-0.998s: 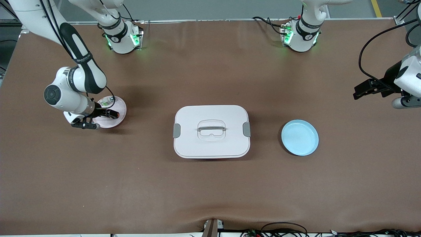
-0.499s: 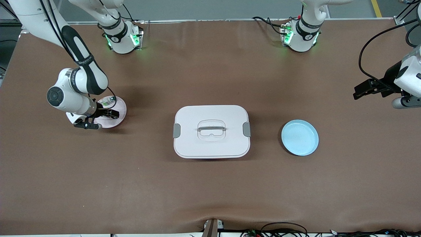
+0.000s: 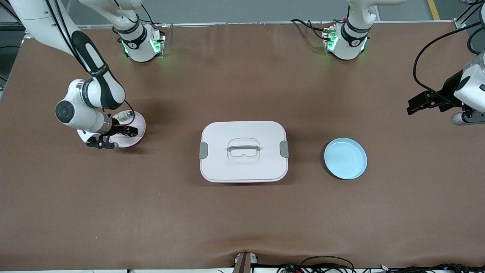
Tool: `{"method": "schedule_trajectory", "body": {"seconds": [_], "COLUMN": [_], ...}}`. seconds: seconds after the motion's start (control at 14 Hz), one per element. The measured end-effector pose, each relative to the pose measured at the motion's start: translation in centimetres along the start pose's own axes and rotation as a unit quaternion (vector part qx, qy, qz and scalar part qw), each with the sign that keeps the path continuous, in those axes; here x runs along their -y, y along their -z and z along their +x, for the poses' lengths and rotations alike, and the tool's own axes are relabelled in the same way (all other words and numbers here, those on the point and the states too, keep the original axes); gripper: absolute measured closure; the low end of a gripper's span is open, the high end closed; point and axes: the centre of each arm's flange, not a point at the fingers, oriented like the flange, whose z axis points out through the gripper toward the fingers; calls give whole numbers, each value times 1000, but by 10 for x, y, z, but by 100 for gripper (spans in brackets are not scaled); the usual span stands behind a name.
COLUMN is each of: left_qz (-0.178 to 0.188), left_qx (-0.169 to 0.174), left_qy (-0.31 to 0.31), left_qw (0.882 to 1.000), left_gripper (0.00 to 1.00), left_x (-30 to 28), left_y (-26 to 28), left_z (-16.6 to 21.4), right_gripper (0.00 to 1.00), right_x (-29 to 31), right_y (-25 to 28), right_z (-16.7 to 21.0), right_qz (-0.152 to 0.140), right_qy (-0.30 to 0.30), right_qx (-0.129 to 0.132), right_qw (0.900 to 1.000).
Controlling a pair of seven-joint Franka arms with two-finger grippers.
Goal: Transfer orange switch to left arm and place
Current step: 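Lower the right gripper and close it on the orange switch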
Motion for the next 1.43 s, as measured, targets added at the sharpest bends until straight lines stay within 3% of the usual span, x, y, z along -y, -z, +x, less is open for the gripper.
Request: {"method": "schedule_trajectory", "body": {"seconds": [0.57, 0.71, 0.78, 0.86, 0.93, 1.43], "left_qz": [0, 0, 0, 0, 0, 0], "left_qx": [0, 0, 0, 0, 0, 0], "left_qy": [0, 0, 0, 0, 0, 0], "left_qw": [1000, 1000, 1000, 1000, 1000, 1000], "left_gripper": [0, 0, 0, 0, 0, 0], "left_x": [0, 0, 0, 0, 0, 0], "left_y": [0, 0, 0, 0, 0, 0], "left_z": [0, 0, 0, 0, 0, 0], "right_gripper": [0, 5, 11, 24, 28, 27], "right_x": [-1, 0, 0, 0, 0, 5], "right_y": [-7, -7, -7, -7, -7, -3], "right_z": [-1, -1, -1, -1, 0, 2], "right_qz": [0, 0, 0, 0, 0, 0], "right_qy": [-1, 0, 0, -1, -1, -5], "right_qx": [4, 4, 4, 3, 3, 6], "right_qw": [1000, 1000, 1000, 1000, 1000, 1000]}}
